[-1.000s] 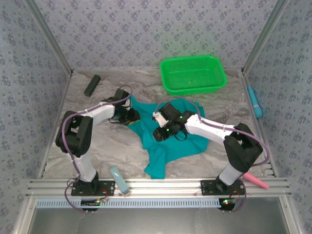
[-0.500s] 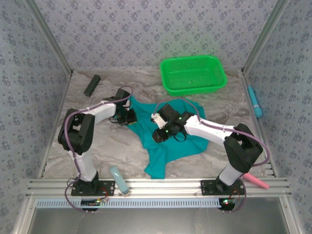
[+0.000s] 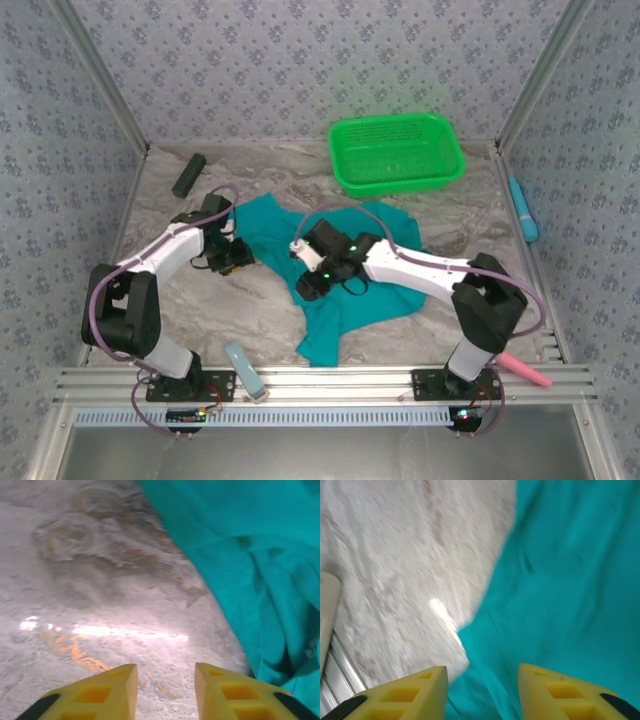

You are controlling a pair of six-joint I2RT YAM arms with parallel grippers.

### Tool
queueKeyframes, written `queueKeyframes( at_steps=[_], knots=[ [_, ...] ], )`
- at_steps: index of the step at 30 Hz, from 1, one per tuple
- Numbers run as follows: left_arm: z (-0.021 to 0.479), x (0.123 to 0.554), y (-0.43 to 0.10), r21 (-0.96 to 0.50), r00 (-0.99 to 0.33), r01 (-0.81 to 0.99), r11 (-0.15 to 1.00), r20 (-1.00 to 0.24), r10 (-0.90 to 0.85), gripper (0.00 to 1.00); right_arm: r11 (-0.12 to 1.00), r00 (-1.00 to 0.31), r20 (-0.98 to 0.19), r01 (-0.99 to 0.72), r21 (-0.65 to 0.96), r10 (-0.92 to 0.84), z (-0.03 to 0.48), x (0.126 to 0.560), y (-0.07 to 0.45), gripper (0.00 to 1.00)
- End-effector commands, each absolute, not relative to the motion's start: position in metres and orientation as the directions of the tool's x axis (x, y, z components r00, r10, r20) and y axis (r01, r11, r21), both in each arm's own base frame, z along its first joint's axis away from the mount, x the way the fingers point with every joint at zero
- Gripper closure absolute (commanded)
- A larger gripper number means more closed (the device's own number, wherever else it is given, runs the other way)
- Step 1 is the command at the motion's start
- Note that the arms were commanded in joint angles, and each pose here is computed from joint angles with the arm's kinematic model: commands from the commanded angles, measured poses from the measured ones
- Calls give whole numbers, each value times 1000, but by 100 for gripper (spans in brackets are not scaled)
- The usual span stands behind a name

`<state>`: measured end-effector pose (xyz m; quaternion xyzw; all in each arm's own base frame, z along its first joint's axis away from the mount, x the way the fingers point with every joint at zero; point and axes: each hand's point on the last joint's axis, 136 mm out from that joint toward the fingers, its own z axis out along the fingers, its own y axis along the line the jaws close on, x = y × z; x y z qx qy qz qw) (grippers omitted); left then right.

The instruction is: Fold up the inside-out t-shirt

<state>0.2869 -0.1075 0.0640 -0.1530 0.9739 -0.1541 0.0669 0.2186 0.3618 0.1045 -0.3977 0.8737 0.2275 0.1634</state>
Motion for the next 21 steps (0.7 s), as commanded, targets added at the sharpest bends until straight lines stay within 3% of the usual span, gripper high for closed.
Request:
queueKeyframes(
  at_steps=[1,5,9,21],
  knots=[
    [84,314,-96,-369,-906,-303,879,-174,-385,63,640,-681,-528,-708,299,-507,123,252,405,55],
    [81,347,-82,-398,-866,-361,844,-192,-461,61,728,-772,-525,-583,361,-358,123,292,439,54],
    [72,371,-72,-434,-839,-406,804,-170,-516,59,773,-804,-485,-536,340,-345,103,308,456,54],
    [32,426,-65,-414,-855,-405,815,-145,-498,57,873,-879,-374,-409,266,-297,41,328,447,55]
  ],
)
